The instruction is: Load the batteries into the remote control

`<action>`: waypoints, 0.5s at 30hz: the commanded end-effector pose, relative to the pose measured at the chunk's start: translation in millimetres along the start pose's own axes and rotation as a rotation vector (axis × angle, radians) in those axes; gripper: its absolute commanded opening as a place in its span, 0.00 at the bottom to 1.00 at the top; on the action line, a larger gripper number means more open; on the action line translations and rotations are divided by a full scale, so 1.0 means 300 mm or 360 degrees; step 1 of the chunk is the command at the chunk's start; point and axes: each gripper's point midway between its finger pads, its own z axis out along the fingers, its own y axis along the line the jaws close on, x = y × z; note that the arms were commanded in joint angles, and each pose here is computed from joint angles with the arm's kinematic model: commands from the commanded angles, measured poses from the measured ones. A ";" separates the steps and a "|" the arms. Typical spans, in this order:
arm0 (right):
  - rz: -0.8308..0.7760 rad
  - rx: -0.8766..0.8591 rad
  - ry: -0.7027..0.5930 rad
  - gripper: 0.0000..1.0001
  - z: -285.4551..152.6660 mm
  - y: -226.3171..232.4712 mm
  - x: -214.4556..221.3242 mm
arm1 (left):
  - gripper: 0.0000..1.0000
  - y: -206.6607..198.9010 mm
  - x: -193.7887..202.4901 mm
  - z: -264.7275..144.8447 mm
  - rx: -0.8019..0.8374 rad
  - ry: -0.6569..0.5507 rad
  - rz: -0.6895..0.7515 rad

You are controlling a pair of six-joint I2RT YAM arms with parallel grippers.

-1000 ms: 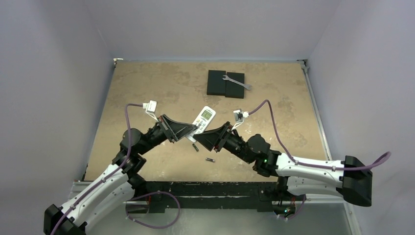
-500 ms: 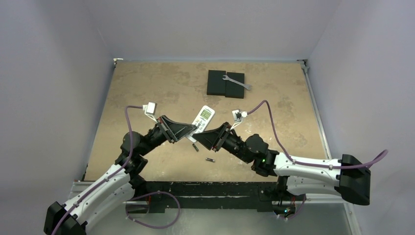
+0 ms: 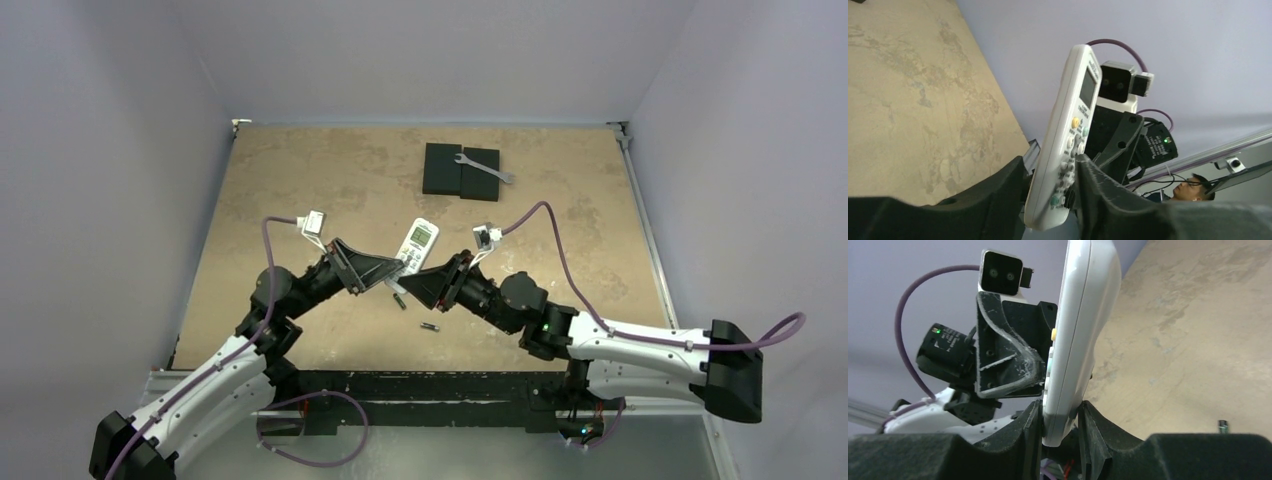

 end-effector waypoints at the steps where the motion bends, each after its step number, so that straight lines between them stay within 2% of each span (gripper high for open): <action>1: -0.0213 0.0096 -0.0069 0.00 -0.004 0.001 -0.080 | 0.47 -0.023 -0.019 0.007 -0.0030 0.0007 0.0061; 4: -0.0327 0.0204 -0.0006 0.00 -0.014 -0.042 -0.070 | 0.60 -0.023 -0.031 0.010 -0.0084 0.0008 0.0113; 8: -0.0480 0.0278 0.0015 0.00 -0.030 -0.064 -0.091 | 0.71 -0.023 -0.047 0.013 -0.0148 0.0010 0.0172; 15: -0.0908 0.0619 0.0128 0.00 -0.060 -0.187 -0.131 | 0.79 -0.029 -0.063 0.013 -0.0267 0.0061 0.0273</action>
